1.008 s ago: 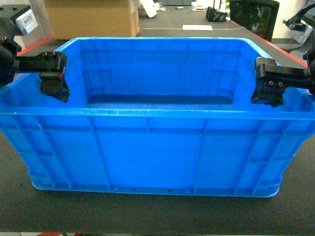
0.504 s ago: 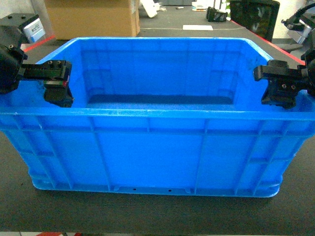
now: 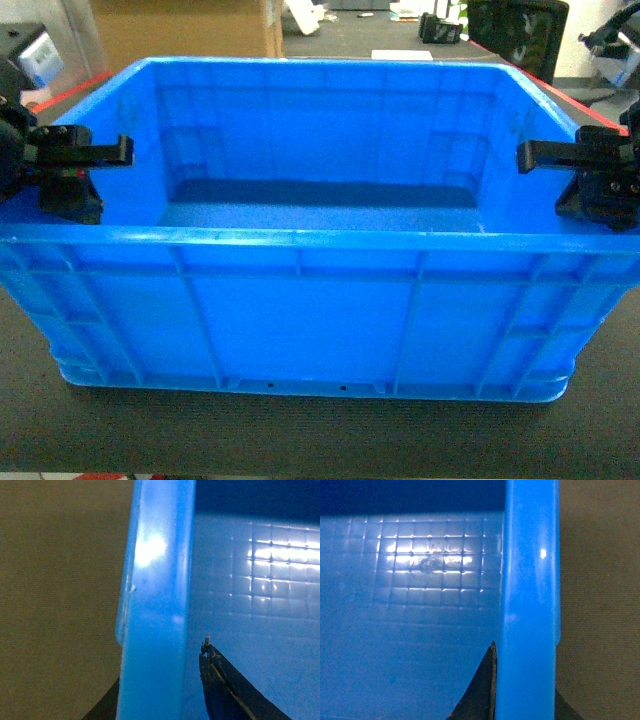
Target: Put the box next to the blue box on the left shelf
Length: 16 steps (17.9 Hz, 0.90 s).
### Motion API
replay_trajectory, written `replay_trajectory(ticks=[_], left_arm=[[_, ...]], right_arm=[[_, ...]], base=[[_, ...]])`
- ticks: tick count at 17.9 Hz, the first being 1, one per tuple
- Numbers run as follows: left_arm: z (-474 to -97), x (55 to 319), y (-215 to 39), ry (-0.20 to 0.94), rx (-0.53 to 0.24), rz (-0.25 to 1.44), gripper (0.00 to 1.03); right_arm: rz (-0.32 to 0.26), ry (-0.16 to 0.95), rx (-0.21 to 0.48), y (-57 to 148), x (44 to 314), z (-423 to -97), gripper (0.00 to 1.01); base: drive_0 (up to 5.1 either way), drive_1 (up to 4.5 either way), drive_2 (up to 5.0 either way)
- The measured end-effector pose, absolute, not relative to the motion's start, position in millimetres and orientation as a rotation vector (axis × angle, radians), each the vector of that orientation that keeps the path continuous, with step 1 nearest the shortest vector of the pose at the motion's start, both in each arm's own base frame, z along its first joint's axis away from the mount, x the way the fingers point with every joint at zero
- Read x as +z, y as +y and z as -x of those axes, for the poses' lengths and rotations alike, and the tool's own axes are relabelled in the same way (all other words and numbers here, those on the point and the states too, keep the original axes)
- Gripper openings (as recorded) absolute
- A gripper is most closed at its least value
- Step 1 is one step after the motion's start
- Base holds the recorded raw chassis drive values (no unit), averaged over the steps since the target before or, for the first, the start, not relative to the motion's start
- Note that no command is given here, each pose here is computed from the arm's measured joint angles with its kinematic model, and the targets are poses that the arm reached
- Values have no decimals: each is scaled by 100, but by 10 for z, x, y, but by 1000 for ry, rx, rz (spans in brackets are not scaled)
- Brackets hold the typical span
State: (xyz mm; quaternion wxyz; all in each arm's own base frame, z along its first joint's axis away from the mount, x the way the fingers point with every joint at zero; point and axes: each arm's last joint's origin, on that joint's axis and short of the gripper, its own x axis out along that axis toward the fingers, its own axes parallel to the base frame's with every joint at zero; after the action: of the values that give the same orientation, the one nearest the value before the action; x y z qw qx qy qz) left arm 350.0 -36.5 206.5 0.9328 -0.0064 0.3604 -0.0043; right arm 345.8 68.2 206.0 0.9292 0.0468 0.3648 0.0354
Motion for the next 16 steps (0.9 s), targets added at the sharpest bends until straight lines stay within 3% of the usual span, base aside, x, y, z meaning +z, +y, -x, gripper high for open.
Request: replay_trajectory(ticks=[7,10,16], left_arm=[[-2949,2943,-389,227,-11,71,31],[-2793,2855,-398,171,-24,89,30],[-2777,2799,-398,191,-23,96,30]], right_arm=[[-73,310,63,671,2968,-2983,7],[-39,228,51,661,2925,-2799,7],[-26,234,48,656,2877,-2785,7]], base=[[0,0,0],[0,0,0],[0,0,0]])
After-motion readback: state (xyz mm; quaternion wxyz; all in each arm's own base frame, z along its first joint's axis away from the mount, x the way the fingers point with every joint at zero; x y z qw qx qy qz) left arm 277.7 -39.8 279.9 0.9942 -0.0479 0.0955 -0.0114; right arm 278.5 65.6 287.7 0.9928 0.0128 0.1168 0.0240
